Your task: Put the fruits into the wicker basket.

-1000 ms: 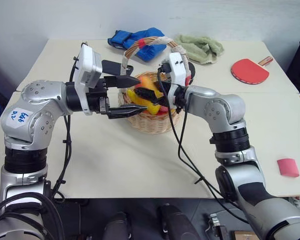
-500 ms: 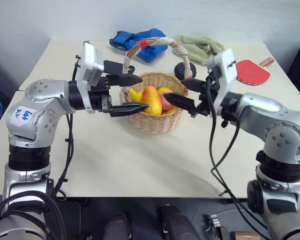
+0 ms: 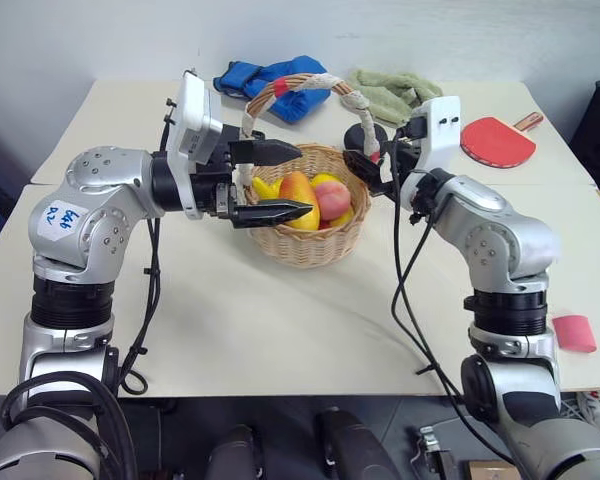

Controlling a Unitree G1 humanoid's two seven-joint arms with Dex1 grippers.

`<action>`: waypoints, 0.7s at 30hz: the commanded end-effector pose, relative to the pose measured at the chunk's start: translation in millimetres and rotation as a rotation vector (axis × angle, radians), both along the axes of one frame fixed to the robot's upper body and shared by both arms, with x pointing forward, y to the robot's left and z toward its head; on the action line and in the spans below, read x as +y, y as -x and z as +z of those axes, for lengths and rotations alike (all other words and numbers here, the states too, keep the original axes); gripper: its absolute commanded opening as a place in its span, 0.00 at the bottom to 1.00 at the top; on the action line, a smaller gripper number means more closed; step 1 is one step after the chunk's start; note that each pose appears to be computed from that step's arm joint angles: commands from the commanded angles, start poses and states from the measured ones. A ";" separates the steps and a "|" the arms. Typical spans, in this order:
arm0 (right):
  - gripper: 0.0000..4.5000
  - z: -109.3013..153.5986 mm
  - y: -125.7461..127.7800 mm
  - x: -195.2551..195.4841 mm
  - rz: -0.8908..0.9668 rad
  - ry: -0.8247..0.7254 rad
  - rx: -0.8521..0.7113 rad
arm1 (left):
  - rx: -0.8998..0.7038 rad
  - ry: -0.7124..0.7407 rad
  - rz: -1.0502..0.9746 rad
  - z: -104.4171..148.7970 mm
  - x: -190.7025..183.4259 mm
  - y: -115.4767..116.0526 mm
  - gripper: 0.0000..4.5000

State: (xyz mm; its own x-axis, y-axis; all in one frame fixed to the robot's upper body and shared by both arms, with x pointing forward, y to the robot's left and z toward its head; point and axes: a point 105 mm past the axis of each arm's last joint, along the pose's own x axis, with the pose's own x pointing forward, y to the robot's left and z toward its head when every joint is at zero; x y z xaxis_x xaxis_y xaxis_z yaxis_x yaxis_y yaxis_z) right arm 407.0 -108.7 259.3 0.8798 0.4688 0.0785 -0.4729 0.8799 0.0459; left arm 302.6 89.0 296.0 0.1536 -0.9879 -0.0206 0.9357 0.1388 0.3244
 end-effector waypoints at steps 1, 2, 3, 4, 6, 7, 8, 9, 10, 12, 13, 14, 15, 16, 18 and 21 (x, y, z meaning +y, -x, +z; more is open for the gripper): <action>0.79 13.9 -3.3 -2.5 -0.016 -0.005 -0.079 | -0.056 0.005 -0.008 10.3 -1.8 3.4 0.92; 0.70 13.4 -3.7 -3.3 -0.018 0.001 -0.083 | -0.057 0.007 -0.007 10.6 -1.8 3.3 0.92; 0.64 13.8 -2.1 -3.4 -0.011 -0.001 -0.086 | -0.056 0.009 -0.007 10.7 -1.5 3.4 0.92; 0.55 15.7 1.1 -3.1 0.000 -0.005 -0.094 | -0.056 0.010 -0.007 10.1 -1.1 3.8 0.92; 0.40 21.0 8.1 -2.8 0.023 -0.019 -0.108 | -0.054 0.009 -0.006 8.6 -0.6 3.7 0.92; 0.32 23.6 11.2 -4.3 0.027 -0.031 -0.111 | -0.052 0.011 -0.008 8.1 -0.8 3.5 0.92; 0.25 26.6 14.9 -7.5 0.025 -0.043 -0.117 | -0.050 0.012 -0.011 7.6 -1.4 3.1 0.92; 0.18 28.4 17.3 -9.7 0.023 -0.050 -0.121 | -0.048 0.014 -0.012 7.4 -1.7 2.7 0.92; 0.11 30.5 20.0 -13.5 0.015 -0.053 -0.128 | -0.047 0.016 -0.017 7.2 -2.5 2.5 0.92; 0.08 34.9 24.5 -26.5 -0.023 -0.061 -0.142 | -0.045 0.022 -0.030 7.0 -5.1 2.5 0.92; 0.08 38.2 27.9 -43.5 -0.082 -0.051 -0.159 | -0.043 0.027 -0.045 7.0 -8.3 3.1 0.92; 0.08 41.0 32.1 -70.0 -0.179 -0.031 -0.176 | -0.040 0.036 -0.065 7.4 -12.7 4.2 0.92; 0.08 43.2 36.2 -87.7 -0.246 -0.015 -0.187 | -0.038 0.042 -0.079 7.7 -15.7 5.0 0.92; 0.08 43.3 43.6 -117.8 -0.346 0.001 -0.197 | -0.034 0.053 -0.105 8.3 -20.5 7.6 0.92; 0.08 39.0 60.7 -166.6 -0.508 0.063 -0.205 | -0.030 0.065 -0.146 8.6 -28.6 12.1 0.92; 0.08 25.7 84.7 -218.4 -0.683 0.168 -0.180 | -0.027 0.078 -0.183 8.3 -37.6 15.0 0.92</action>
